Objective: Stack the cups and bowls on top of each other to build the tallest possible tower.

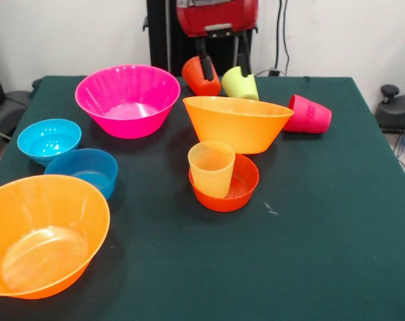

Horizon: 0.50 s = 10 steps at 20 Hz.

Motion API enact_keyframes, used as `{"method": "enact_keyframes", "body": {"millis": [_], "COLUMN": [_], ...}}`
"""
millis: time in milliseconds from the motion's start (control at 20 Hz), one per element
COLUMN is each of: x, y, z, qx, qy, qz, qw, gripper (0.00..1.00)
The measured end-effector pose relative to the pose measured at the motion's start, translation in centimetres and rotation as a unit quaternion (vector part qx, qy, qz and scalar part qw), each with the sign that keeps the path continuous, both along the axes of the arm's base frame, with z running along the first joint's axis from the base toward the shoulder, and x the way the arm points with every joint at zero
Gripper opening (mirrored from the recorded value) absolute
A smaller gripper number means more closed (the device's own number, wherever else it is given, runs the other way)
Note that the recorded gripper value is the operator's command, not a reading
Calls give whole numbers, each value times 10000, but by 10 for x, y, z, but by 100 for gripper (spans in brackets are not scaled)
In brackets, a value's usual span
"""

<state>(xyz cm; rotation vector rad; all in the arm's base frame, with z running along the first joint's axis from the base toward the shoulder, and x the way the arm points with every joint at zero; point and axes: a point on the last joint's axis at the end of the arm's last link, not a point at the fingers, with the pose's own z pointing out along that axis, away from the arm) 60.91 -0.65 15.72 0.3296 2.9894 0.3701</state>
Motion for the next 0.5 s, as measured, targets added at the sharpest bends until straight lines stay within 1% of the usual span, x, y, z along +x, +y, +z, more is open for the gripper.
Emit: {"method": "enact_keyframes", "body": {"millis": [50,100,200,300,350,500], "x": [0,0,-2,-2,-3,-3], "y": [6,7,12,13,14,12], "z": [-1,-2,-6,-8,-12,-17], "qx": [-9,-18,-42,-50,-45,2], "qy": [-63,-83,-163,-213,-282,-375], "qz": [165,223,465,603,800,1133], "qw": [9998,9997,9988,9979,9964,9929], "gripper": [100,100,100,100,100,100]}}
